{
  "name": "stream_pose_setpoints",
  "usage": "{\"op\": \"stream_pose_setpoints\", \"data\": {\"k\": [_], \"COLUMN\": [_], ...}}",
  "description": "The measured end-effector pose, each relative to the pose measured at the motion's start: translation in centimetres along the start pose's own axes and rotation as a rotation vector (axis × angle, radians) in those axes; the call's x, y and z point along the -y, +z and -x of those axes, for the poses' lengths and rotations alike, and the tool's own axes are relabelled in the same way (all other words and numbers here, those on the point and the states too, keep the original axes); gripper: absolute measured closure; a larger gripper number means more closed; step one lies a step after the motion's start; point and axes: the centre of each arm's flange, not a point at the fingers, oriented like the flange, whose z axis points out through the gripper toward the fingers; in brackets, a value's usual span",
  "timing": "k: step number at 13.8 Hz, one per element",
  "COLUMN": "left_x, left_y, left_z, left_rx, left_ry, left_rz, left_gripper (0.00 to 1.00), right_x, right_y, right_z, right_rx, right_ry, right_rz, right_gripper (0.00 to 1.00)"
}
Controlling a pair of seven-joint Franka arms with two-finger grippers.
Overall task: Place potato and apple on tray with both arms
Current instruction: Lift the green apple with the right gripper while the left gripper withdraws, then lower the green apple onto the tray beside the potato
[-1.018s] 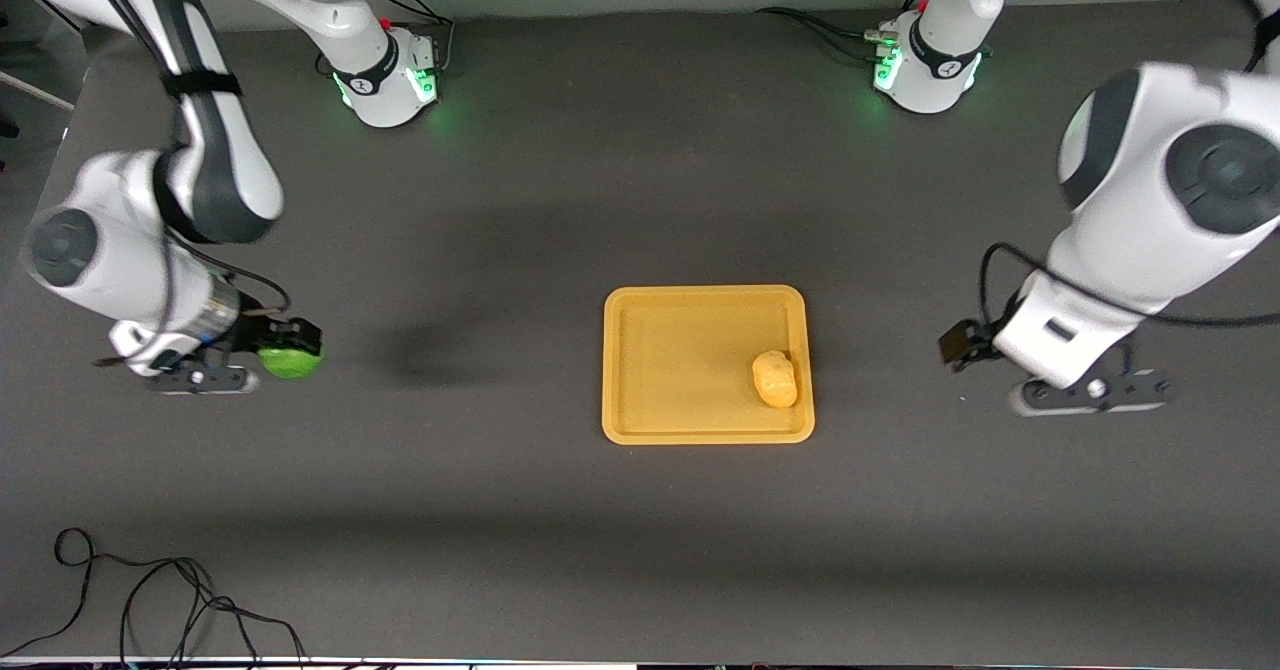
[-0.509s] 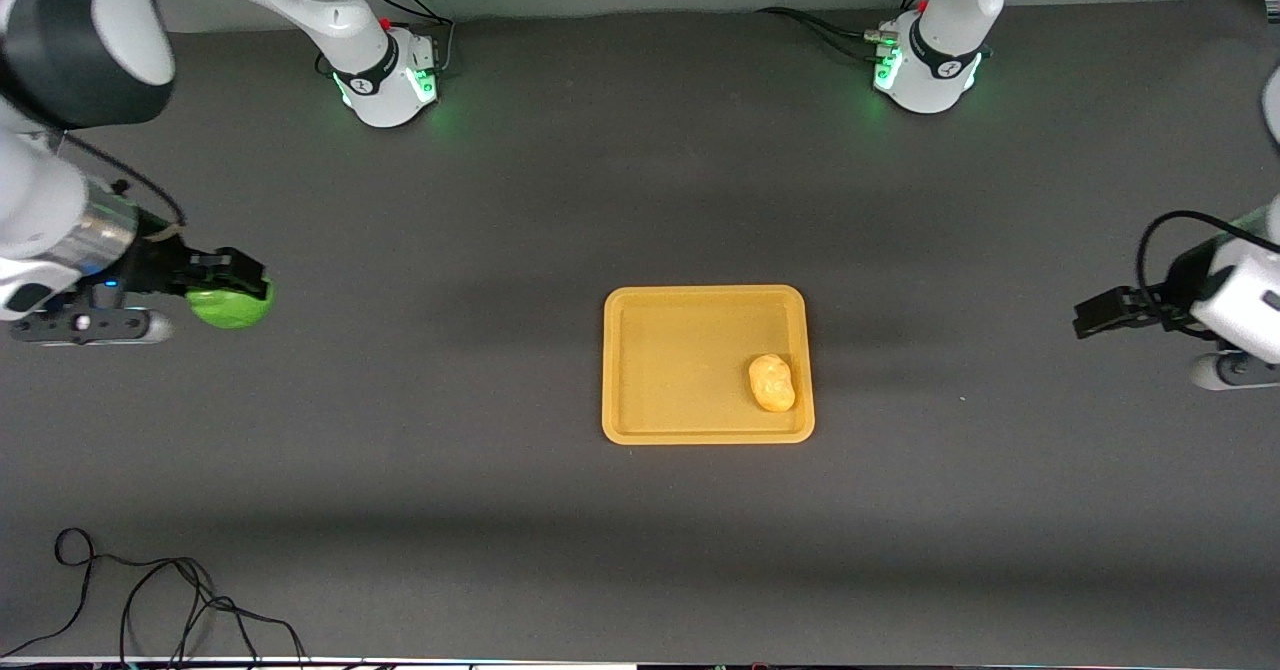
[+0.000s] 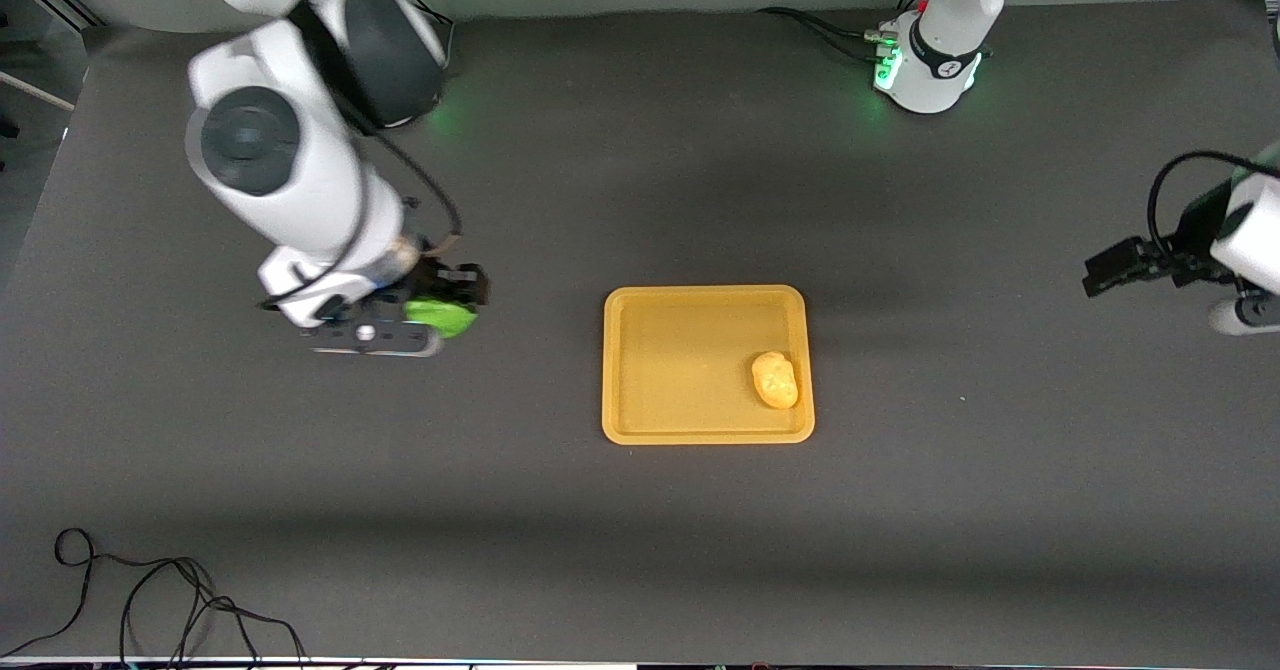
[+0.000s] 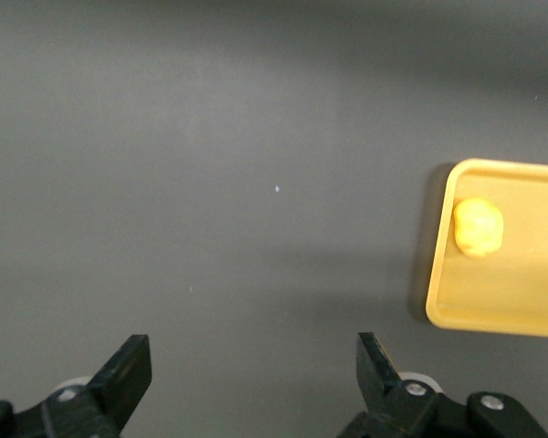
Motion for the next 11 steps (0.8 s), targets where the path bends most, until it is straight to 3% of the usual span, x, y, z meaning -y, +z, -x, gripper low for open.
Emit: {"op": "stream_pose_setpoints", "data": {"k": [6,8,11], "left_x": [0.5,1.3,0.3], "left_y": [0.2,1.0,0.2], "left_z": [0.9,1.2,1.4], "left_rx": [0.026,0.090,0.076], "left_ry": [-0.029,-0.046,-0.027], "left_rz": [0.051,0.051,0.049], "left_gripper": [0.00,0.00,0.00], "right_x": [18.0,20.8,23.1], "right_y": [6.2,7.7,11.8], "right_z": [7.3,8.8,9.2], "right_rx": [-0.049,-0.069,-0.083], "right_ry": [0.006,-0.019,-0.043], "right_rz": [-0.026,-0.051,-0.071], "right_gripper": [0.26,0.26,0.26]}}
